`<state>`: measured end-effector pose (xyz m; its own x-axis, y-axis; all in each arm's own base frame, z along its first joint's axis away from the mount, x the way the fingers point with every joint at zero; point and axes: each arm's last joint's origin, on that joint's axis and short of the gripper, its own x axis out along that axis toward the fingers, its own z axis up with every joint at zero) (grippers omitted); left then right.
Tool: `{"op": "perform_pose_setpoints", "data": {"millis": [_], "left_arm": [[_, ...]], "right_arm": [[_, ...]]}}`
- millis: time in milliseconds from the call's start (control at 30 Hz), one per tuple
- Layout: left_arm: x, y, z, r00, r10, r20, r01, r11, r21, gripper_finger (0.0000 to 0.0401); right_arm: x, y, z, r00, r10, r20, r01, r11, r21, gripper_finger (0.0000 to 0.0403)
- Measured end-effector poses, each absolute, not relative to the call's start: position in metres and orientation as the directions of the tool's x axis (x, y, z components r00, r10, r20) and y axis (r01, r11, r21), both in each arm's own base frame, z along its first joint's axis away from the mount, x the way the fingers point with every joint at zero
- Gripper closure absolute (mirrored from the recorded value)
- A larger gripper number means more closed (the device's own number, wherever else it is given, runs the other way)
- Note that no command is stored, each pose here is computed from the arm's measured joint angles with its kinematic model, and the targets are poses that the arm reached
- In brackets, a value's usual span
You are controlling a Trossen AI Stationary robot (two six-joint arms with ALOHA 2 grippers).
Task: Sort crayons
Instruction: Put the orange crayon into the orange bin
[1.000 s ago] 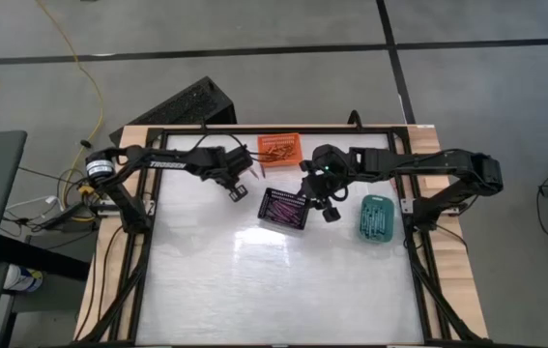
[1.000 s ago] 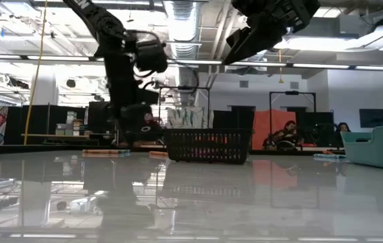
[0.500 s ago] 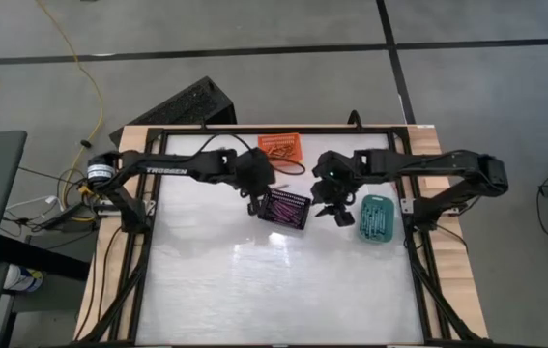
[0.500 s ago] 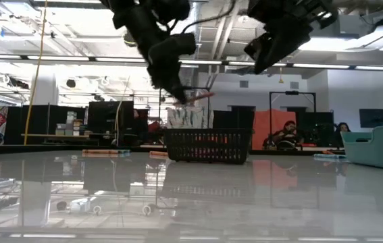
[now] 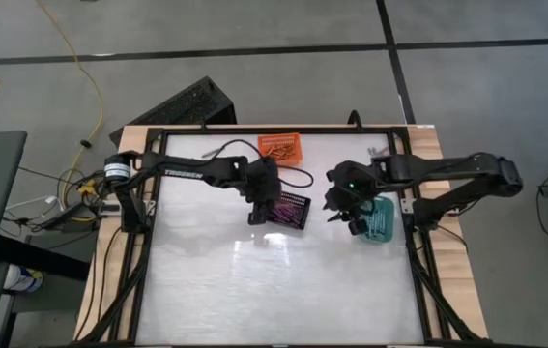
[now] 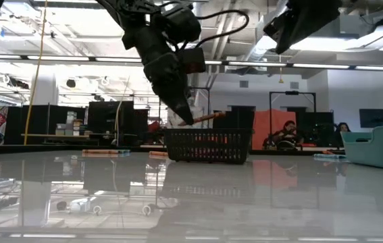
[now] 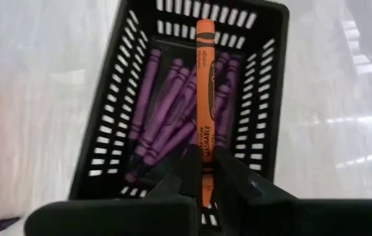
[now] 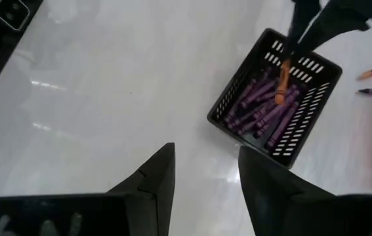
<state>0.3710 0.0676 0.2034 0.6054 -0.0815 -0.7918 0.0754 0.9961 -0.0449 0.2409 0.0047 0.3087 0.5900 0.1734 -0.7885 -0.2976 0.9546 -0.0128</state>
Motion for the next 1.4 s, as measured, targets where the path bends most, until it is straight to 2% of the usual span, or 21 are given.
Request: {"op": "perform_pose_setpoints", "data": {"millis": [600,1167,1400], "left_arm": [[0.375,0.064,0.206,0.632,-0.055,-0.773,0.112,0.993,0.022,0.0278],[0.374,0.063,0.207,0.627,-0.049,-0.778,0.119,0.992,0.033,0.0273],[0.39,0.061,0.188,0.595,-0.006,-0.804,0.09,0.994,0.059,0.0273]], "right_arm": [[0.235,0.007,0.314,0.611,0.137,-0.779,-0.266,0.963,-0.039,0.0242],[0.235,0.007,0.314,0.611,0.137,-0.78,-0.274,0.961,-0.046,0.0242],[0.237,0.007,0.315,0.623,0.137,-0.771,-0.273,0.961,-0.05,0.0242]]}}
